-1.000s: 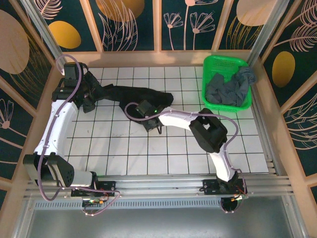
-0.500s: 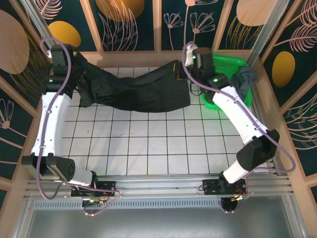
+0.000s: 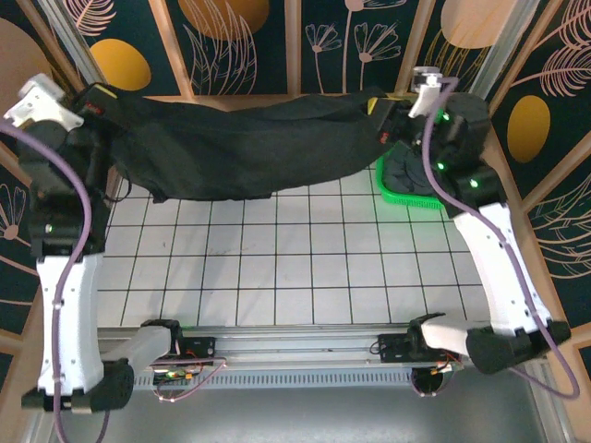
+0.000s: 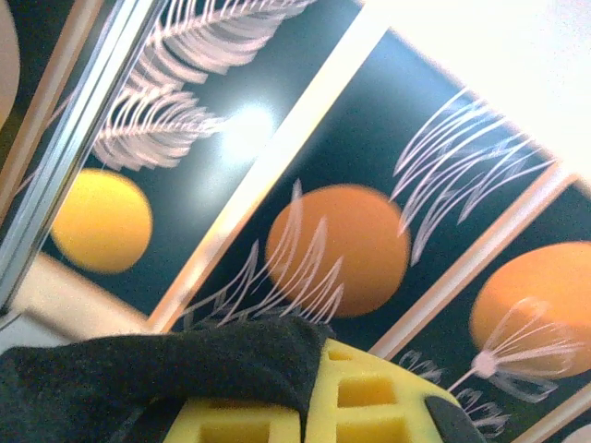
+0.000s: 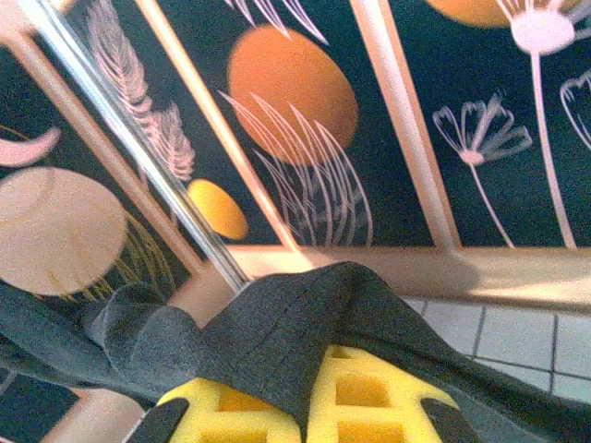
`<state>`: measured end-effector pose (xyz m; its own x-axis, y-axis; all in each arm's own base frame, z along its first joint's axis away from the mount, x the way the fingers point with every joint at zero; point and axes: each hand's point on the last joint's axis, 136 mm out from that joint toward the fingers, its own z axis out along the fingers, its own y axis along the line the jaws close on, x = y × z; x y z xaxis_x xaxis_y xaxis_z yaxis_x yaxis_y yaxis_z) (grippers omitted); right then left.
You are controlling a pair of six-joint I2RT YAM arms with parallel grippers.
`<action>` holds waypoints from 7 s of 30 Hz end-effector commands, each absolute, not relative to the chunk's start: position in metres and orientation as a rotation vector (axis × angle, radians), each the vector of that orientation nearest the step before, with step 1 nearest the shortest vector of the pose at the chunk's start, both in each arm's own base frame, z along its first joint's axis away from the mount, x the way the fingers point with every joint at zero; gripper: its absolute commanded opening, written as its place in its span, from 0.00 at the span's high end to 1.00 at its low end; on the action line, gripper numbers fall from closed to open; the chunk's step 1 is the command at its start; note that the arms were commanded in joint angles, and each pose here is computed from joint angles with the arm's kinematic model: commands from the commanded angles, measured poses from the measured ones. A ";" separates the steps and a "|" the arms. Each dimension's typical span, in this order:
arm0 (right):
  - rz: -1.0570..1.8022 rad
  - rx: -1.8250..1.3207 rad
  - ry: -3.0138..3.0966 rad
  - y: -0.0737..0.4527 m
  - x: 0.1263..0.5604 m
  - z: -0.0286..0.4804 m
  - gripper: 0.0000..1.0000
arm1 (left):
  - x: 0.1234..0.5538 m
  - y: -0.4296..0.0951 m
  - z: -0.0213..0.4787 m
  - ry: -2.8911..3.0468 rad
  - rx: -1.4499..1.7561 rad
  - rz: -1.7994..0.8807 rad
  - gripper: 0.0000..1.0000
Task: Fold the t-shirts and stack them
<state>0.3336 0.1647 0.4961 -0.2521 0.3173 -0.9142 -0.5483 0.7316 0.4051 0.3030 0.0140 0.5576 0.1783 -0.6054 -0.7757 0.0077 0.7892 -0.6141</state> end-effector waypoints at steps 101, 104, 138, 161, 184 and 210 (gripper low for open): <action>-0.295 0.475 2.551 -0.002 0.466 0.105 0.62 | 0.414 -0.057 0.182 2.312 -0.761 -0.539 0.42; -0.227 0.405 2.520 0.011 0.470 0.122 0.60 | 0.417 -0.057 0.184 2.308 -0.758 -0.543 0.42; -0.096 0.250 2.899 0.096 0.373 0.002 0.52 | 0.322 0.009 0.140 2.426 -0.967 -0.018 0.36; -0.175 0.397 2.795 0.046 0.384 0.027 1.00 | 0.219 -0.065 0.032 2.836 -1.201 -0.415 0.45; -0.177 0.461 2.855 0.049 0.328 0.028 1.00 | 0.228 0.016 0.015 2.625 -1.343 0.079 1.00; 0.548 0.294 1.584 0.074 0.491 0.542 1.00 | 0.465 0.034 0.542 1.453 -0.849 -0.748 1.00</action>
<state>0.5256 0.0777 0.4852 -0.2178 0.4935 -0.8421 -0.0440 0.8569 0.5136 0.4898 0.0162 0.4975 -0.0967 -0.8347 -0.5422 -0.1262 0.5506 -0.8252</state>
